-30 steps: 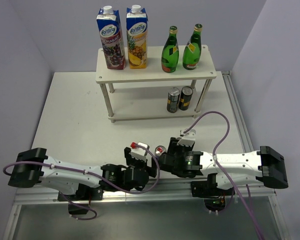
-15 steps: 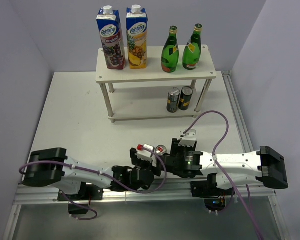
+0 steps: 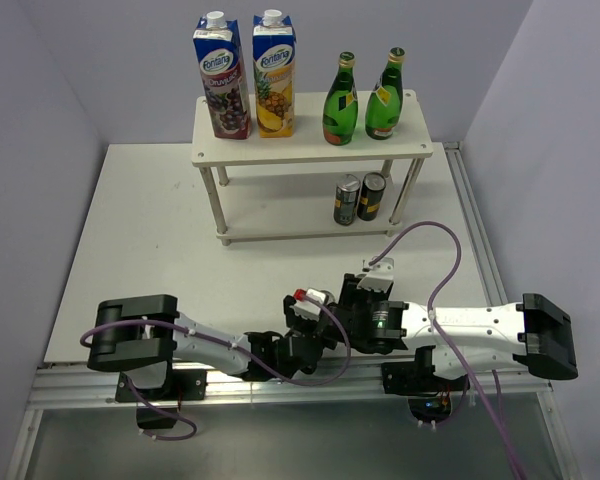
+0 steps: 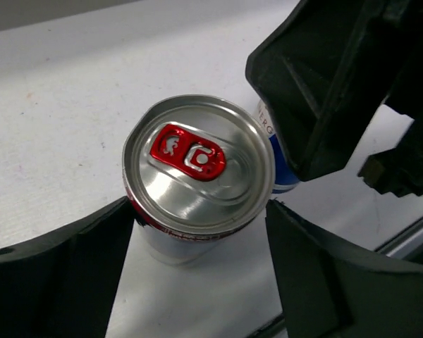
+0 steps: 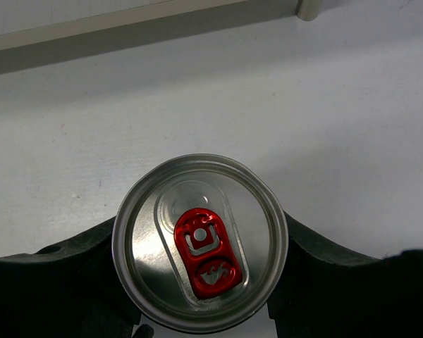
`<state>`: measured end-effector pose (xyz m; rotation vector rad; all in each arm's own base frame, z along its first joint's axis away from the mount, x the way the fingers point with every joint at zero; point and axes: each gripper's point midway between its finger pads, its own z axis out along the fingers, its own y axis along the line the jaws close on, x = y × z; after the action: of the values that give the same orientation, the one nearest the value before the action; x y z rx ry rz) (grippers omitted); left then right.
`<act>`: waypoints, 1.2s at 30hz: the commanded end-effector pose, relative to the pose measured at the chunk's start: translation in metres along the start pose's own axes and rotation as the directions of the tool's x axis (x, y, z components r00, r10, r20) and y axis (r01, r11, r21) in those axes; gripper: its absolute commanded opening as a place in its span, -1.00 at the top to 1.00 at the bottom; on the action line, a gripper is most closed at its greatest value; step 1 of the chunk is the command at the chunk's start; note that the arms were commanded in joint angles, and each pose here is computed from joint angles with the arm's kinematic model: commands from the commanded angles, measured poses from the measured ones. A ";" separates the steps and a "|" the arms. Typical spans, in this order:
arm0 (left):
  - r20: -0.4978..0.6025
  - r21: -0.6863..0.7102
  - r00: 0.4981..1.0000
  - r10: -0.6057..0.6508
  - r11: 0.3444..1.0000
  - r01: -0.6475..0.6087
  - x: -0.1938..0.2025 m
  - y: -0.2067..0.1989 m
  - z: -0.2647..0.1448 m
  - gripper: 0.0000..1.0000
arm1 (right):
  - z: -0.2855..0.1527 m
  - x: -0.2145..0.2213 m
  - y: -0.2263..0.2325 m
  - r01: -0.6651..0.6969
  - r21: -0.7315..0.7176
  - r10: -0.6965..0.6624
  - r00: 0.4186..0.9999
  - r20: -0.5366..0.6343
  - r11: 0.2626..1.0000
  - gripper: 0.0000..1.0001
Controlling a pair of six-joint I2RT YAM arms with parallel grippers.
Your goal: Place and organize the beverage onto the shelf
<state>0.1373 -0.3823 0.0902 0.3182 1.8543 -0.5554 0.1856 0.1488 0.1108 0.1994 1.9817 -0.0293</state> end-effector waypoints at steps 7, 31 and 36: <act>0.013 0.029 1.000 0.018 0.999 -0.019 -0.001 -0.014 0.014 0.11 | 0.001 -0.023 0.012 -0.104 -0.019 0.105 0.992 0.075 0.994 1.00; 0.051 -0.234 0.999 0.002 0.972 0.010 -0.026 0.093 -0.047 0.99 | 0.002 -0.027 0.014 -0.117 -0.028 0.118 0.990 0.077 0.993 1.00; 0.167 -0.202 0.983 -0.079 0.973 0.112 -0.091 0.117 -0.032 0.99 | 0.002 -0.026 0.014 -0.118 -0.029 0.120 0.990 0.074 0.993 1.00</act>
<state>0.1738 -0.2586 0.1059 0.1283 1.8749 -0.3341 0.1918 0.1557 0.1177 0.2383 1.9646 0.0254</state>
